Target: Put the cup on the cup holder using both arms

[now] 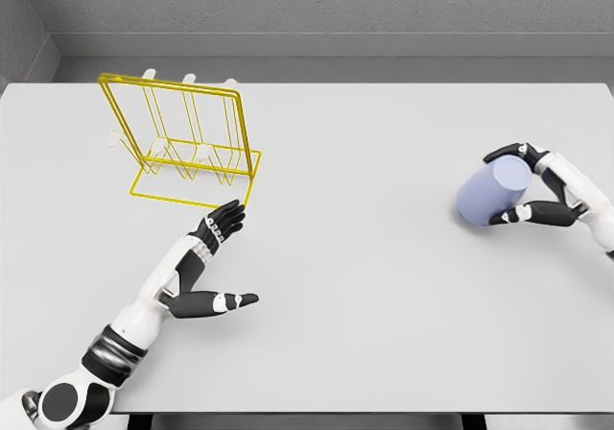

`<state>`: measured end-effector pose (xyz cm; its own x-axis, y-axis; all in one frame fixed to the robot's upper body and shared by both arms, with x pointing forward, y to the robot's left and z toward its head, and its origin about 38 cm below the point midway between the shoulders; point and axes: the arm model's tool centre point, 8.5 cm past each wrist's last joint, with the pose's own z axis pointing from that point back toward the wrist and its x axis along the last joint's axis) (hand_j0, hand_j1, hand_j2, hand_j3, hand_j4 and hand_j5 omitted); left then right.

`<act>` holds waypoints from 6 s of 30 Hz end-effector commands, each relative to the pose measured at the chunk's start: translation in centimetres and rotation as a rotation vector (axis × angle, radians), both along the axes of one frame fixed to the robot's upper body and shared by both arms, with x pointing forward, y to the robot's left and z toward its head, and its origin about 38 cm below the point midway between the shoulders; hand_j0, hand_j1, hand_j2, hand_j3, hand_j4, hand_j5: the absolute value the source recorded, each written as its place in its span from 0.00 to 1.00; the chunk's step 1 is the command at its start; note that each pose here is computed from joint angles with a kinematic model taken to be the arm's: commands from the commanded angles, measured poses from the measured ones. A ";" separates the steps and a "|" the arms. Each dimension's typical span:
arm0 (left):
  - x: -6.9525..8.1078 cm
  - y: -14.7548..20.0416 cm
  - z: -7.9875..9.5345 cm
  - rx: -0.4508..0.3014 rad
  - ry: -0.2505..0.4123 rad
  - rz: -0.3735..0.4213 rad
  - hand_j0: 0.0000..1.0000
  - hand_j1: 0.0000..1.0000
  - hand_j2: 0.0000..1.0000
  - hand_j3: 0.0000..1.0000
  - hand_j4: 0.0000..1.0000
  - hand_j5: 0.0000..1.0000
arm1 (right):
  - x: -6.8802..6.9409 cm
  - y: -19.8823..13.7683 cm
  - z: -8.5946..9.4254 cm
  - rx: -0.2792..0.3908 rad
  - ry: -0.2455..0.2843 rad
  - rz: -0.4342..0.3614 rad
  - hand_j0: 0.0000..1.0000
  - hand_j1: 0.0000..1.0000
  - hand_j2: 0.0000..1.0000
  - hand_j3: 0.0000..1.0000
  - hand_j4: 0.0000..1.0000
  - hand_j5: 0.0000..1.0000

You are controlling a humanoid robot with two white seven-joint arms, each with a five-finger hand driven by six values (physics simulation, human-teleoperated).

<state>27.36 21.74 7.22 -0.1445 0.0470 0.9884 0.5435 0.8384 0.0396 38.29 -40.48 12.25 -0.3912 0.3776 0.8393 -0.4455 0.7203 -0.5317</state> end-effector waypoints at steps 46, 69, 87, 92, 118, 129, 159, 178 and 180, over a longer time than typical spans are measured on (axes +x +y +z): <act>0.2 1.0 -1.1 0.085 0.098 0.059 1.00 1.00 1.00 1.00 1.00 1.00 | 3.1 7.4 1.0 0.056 -0.030 0.172 0.49 0.49 0.49 0.49 0.49 0.49; 0.4 1.3 -0.8 0.088 0.086 0.065 1.00 1.00 1.00 1.00 1.00 1.00 | 3.4 10.9 0.4 0.081 -0.023 0.243 0.45 0.45 0.45 0.45 0.45 0.45; 0.4 1.5 -0.8 0.087 0.086 0.077 1.00 1.00 1.00 1.00 1.00 1.00 | 3.8 13.8 0.4 0.100 -0.026 0.300 0.45 0.45 0.45 0.45 0.45 0.45; 0.5 0.4 -0.9 0.056 0.087 0.074 1.00 1.00 1.00 1.00 1.00 1.00 | 4.0 15.3 0.5 0.113 -0.032 0.327 0.44 0.44 0.44 0.44 0.44 0.44; 0.2 -0.7 -1.2 0.019 0.099 0.075 1.00 1.00 1.00 1.00 1.00 1.00 | 3.5 18.2 -0.8 0.151 -0.006 0.371 0.43 0.43 0.43 0.43 0.43 0.43; 0.1 -0.7 -1.2 0.014 0.100 0.075 1.00 1.00 1.00 1.00 1.00 1.00 | 3.3 18.2 -1.6 0.147 0.016 0.370 0.43 0.43 0.43 0.43 0.43 0.43; 0.6 -2.1 -1.2 -0.012 0.110 0.087 1.00 1.00 1.00 1.00 1.00 1.00 | 3.5 17.1 -1.3 0.089 0.012 0.366 0.42 0.42 0.42 0.42 0.42 0.42; 0.4 -2.1 -1.4 -0.009 0.115 0.087 1.00 1.00 1.00 1.00 1.00 1.00 | 3.5 17.0 -1.9 0.091 0.031 0.360 0.71 0.71 0.71 0.71 0.71 0.71; 0.4 -2.1 -1.4 -0.010 0.118 0.088 1.00 1.00 1.00 1.00 1.00 1.00 | 3.5 17.0 -1.9 0.091 0.031 0.361 0.71 0.71 0.71 0.71 0.71 0.71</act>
